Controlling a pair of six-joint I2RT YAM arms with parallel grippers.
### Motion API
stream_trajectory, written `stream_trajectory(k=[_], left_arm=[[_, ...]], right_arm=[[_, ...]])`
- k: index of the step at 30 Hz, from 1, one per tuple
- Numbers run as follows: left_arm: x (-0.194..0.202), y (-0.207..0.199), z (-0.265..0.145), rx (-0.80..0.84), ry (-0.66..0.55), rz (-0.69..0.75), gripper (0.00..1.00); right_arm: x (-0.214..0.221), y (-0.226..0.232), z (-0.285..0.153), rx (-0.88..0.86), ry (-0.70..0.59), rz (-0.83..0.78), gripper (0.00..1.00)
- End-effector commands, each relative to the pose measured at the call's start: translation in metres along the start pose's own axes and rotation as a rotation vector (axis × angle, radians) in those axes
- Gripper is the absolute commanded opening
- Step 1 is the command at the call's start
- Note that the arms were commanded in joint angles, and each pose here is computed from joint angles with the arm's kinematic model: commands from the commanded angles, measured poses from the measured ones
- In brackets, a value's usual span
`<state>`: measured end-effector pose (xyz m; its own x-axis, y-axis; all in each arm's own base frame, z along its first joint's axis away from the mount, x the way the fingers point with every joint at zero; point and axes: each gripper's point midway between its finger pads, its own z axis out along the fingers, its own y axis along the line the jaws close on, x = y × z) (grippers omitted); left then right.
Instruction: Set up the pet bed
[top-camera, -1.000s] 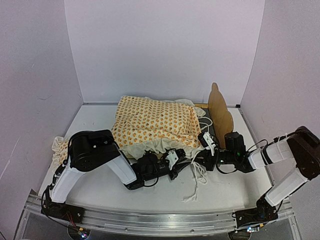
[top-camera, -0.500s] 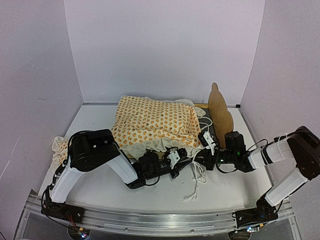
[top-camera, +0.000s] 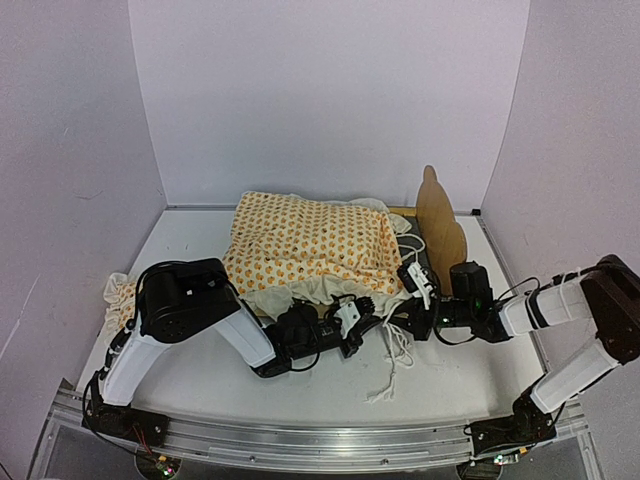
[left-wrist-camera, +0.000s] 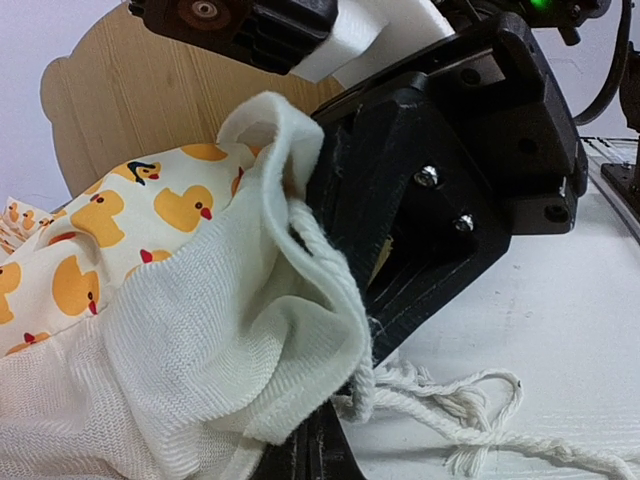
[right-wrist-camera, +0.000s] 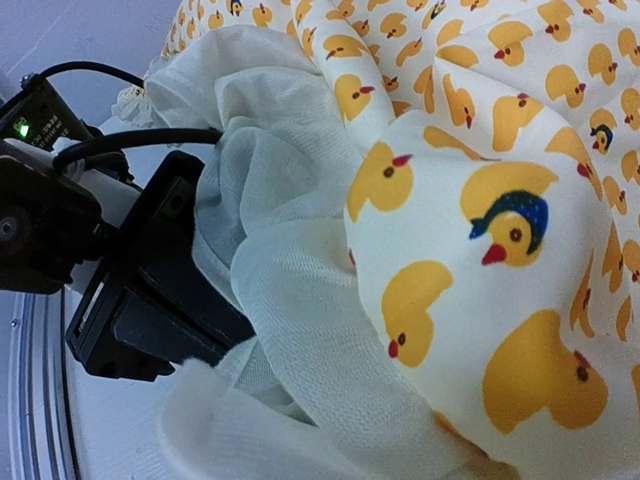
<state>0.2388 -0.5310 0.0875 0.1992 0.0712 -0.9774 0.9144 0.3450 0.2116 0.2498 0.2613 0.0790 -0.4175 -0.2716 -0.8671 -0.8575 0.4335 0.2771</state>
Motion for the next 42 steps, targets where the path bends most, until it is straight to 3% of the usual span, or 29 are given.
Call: stream_trajectory(k=[1,5,11,16,19,23,26,36,42], left_arm=[[-0.055,0.022,-0.001,-0.074,-0.129,-0.020,0.00],[-0.051,0.020,-0.003,-0.084,-0.116,-0.051,0.00],[-0.052,0.018,-0.004,-0.125,-0.104,-0.085,0.00],[-0.056,0.011,-0.006,-0.139,-0.093,-0.127,0.00],[-0.057,0.004,-0.008,-0.131,-0.084,-0.144,0.00],[-0.055,-0.002,-0.010,-0.129,-0.072,-0.161,0.00],[-0.056,-0.004,-0.013,-0.129,-0.067,-0.176,0.00],[-0.068,-0.009,-0.014,-0.122,-0.083,-0.206,0.00],[-0.079,-0.008,-0.019,-0.120,-0.100,-0.220,0.00]], right_arm=[[-0.015,-0.003,-0.010,0.062,0.015,0.079,0.05],[0.001,-0.010,-0.025,0.171,0.114,0.251,0.26],[0.029,0.002,-0.051,0.255,0.272,0.533,0.35],[0.038,0.025,-0.046,0.256,0.306,0.566,0.55],[0.043,0.027,-0.037,0.298,0.326,0.523,0.58],[0.055,0.013,-0.028,0.371,0.313,0.496,0.56],[0.053,0.012,-0.015,0.347,0.291,0.457,0.38],[0.055,0.002,0.008,0.375,0.260,0.413,0.34],[0.074,-0.001,-0.004,0.465,0.291,0.436,0.14]])
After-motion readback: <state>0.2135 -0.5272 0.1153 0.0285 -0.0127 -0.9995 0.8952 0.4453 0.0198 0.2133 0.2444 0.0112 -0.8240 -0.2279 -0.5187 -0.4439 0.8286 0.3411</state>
